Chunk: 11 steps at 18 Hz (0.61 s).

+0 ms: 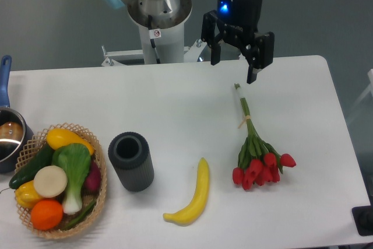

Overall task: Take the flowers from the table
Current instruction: 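Move the open gripper over the red tulip bundle's stems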

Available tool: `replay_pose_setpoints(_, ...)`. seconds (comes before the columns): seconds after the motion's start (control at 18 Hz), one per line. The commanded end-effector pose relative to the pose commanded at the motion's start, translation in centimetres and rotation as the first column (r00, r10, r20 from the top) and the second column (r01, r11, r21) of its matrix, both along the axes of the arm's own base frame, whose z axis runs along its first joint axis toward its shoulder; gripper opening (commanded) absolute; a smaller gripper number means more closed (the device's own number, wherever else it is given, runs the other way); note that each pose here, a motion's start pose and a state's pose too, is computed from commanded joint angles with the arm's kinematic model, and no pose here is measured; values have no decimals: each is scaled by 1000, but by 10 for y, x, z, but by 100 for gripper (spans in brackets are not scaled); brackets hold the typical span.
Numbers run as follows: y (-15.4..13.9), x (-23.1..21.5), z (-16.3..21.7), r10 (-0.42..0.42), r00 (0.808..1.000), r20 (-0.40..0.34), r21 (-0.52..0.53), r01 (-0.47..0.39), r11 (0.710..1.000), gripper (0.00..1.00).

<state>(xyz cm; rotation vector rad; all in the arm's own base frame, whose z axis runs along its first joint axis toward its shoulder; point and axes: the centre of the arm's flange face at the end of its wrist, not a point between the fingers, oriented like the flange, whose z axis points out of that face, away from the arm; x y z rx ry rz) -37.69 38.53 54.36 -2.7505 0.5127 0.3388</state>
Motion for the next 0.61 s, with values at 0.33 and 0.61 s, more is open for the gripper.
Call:
replay_pose_setpoints(0.33, 1, -2, -3, 3, 1000, 3, -6, -3, 1000, 100)
replay_pose_setpoints(0.61, -16, -11, -14, 145, 988, 51, 10, -145, 989, 100)
